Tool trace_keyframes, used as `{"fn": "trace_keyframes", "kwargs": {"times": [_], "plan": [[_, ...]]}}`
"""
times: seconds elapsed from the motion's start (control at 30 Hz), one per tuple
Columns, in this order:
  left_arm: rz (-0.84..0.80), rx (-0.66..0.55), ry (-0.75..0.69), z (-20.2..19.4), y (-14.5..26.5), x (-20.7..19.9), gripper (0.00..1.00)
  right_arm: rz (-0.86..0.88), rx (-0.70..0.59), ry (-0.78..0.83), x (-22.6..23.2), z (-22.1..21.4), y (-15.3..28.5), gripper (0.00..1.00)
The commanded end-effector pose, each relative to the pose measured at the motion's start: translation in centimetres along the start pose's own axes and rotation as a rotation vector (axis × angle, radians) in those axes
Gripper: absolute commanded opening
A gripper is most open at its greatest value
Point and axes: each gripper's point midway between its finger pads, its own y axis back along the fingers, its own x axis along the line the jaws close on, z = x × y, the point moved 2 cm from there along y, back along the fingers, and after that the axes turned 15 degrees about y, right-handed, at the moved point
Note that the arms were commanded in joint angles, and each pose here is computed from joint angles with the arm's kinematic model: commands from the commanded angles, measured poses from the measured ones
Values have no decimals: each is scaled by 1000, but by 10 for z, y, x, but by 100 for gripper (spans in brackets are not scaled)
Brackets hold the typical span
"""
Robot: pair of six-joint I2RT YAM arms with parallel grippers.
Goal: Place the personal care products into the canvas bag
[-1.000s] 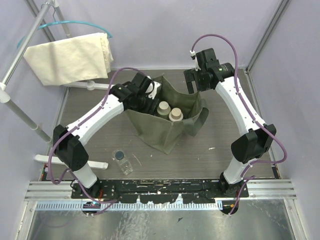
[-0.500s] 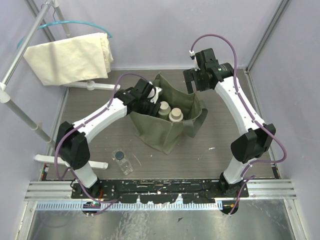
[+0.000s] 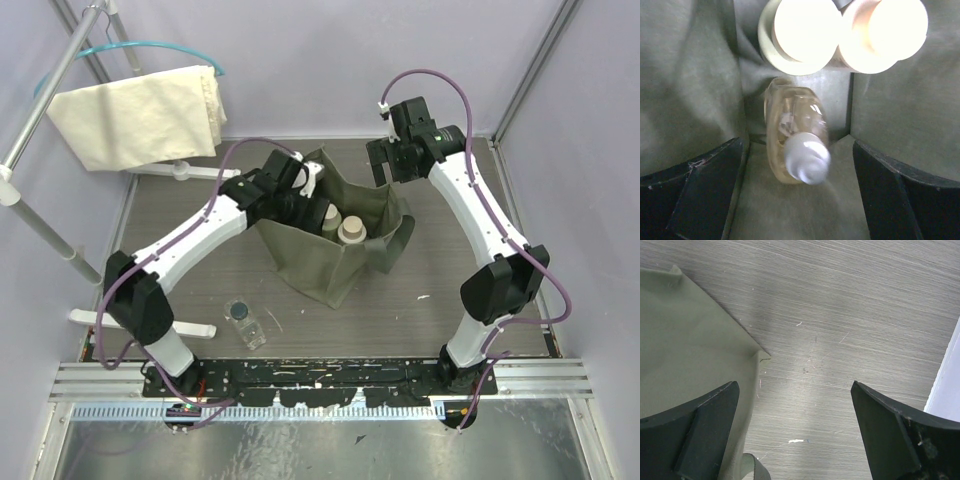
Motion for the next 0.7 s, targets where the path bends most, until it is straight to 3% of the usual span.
{"fn": "trace_keyframes", "kwargs": {"times": [0.0, 0.13, 0.33, 0.47, 0.67], "plan": [[-68, -246, -43, 45, 65, -21, 98, -17, -36, 2, -7, 12, 7, 100], [-104, -411, -46, 64, 107, -31, 98, -7, -46, -4, -6, 16, 5, 100], [-45, -545, 48, 66, 157, -19, 98, -24, -50, 0, -9, 19, 2, 100], [105, -483, 146, 39, 185, 6, 98, -73, -24, 3, -15, 16, -2, 100], [305, -368, 408, -24, 224, 41, 98, -91, 1, 9, -17, 12, -9, 100]]}}
